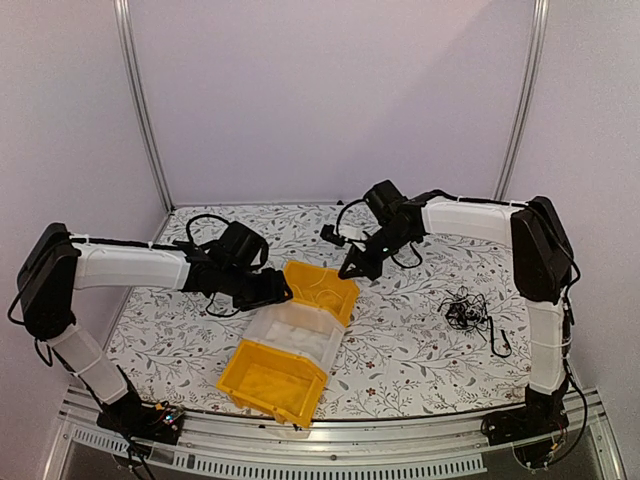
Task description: Untangle the cables
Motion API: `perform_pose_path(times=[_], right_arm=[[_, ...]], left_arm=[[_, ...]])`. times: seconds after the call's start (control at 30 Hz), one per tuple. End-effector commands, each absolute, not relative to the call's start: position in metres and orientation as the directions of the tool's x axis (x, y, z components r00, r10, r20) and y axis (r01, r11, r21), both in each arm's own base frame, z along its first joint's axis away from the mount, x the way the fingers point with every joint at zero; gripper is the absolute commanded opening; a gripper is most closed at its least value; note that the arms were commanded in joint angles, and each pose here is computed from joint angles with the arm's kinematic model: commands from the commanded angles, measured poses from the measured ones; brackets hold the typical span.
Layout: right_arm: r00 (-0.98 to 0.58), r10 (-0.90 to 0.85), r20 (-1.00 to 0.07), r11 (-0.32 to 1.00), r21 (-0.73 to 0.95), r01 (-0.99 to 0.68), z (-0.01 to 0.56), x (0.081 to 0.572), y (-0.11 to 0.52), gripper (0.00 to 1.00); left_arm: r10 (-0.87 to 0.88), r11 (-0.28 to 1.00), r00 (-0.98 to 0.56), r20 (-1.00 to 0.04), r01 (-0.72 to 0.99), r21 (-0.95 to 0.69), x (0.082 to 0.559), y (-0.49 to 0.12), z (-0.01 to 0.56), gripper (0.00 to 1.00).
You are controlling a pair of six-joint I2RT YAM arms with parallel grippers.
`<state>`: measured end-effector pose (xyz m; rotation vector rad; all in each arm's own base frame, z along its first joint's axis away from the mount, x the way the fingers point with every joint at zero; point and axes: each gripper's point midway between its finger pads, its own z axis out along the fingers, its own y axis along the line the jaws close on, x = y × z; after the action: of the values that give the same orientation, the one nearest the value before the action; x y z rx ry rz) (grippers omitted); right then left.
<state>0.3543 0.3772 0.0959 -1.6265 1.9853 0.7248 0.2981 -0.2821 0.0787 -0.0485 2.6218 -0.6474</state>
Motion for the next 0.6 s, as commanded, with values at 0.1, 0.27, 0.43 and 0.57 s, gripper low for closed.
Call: perform_pose_path(times=[0.1, 0.27, 0.43, 0.57], right_arm=[[-0.196, -0.772, -0.604, 0.14, 0.139, -0.98, 0.068, 0.339, 0.417, 0.0], [-0.238, -0.815, -0.529, 0.192, 0.142, -0.971, 0.031, 0.342, 0.416, 0.0], [-0.249, -0.846, -0.471, 0.219, 0.118, -0.968, 0.013, 0.341, 0.411, 0.0], [-0.277, -0.86, -0.428, 0.248, 0.124, -0.961, 0.012, 0.341, 0.404, 0.13]], left_arm=[[-0.128, 0.863, -0.891, -0.436, 0.117, -0.492, 0.295, -0.29, 0.086, 0.66], [-0.138, 0.857, -0.883, -0.448, 0.121, -0.501, 0.295, -0.29, 0.089, 0.66], [-0.152, 0.856, -0.864, -0.48, 0.128, -0.5, 0.301, -0.288, 0.099, 0.66], [-0.164, 0.855, -0.842, -0.514, 0.139, -0.5, 0.308, -0.284, 0.112, 0.66]])
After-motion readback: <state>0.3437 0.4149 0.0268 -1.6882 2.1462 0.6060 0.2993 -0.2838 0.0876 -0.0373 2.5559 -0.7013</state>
